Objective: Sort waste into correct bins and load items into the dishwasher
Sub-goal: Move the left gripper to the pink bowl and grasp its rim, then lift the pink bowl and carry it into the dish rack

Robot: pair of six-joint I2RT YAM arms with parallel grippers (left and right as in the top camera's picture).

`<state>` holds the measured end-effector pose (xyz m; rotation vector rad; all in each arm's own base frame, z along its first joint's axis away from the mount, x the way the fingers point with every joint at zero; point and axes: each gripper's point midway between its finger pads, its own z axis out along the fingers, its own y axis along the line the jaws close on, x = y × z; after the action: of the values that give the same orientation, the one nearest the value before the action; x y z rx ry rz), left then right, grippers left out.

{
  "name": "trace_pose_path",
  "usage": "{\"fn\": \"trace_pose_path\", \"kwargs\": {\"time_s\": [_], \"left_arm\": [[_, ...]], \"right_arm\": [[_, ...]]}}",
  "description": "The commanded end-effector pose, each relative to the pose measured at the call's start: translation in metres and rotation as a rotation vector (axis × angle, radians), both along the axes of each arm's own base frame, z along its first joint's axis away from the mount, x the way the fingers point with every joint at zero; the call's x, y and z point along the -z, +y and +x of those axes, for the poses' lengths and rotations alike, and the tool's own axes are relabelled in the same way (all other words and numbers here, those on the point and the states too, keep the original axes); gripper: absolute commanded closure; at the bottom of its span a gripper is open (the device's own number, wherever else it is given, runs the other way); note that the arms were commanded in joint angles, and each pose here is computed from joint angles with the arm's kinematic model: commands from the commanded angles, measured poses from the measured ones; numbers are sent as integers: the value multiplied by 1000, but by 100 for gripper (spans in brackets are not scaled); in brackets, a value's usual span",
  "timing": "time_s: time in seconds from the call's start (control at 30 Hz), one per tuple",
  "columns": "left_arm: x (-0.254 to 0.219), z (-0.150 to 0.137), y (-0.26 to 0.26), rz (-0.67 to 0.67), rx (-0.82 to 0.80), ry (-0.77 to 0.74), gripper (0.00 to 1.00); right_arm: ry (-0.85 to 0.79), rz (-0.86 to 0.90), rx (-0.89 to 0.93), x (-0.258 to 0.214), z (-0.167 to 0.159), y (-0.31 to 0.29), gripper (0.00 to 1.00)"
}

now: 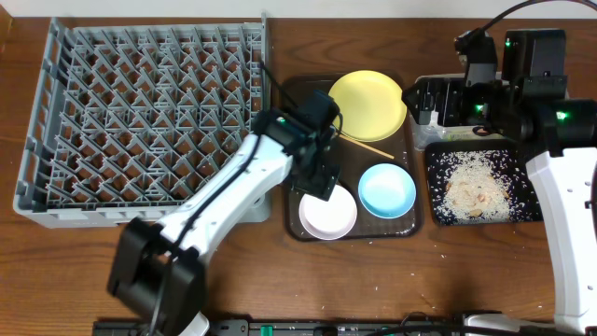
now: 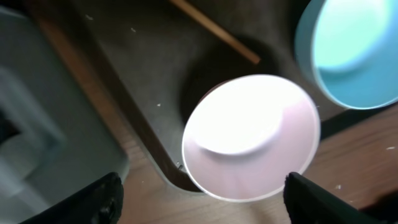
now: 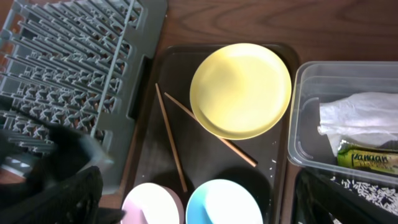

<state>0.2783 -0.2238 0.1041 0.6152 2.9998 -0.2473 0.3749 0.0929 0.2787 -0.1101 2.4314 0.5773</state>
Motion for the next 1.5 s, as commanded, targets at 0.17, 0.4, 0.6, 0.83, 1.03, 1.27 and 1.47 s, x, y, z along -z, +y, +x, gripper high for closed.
{"fn": "trace_pose_path", "kwargs": {"time_s": [0.17,0.4,0.6,0.83,1.03,1.27,1.47], "left_arm": [[52,-8,3,95,40,126,23],[77,-13,7,139,39,190,44],[78,-13,7,139,38,190,79],[75,-10,5,131,30,178,92],[50,-1,0,86,10,116,92],[-7,9,2,-3,-19,-35,92],[-45,20,20,25,-78,-192,92]], "right_arm": [[44,-11,6,12,0,-1,4],[62,-36,24,20,3,-6,1],[57,-56,41,21,5,-10,1],[61,-56,40,21,4,-10,1],[61,-56,40,21,4,-10,1],[61,-56,40,21,4,-10,1],[61,-56,40,21,4,-10,1]]}}
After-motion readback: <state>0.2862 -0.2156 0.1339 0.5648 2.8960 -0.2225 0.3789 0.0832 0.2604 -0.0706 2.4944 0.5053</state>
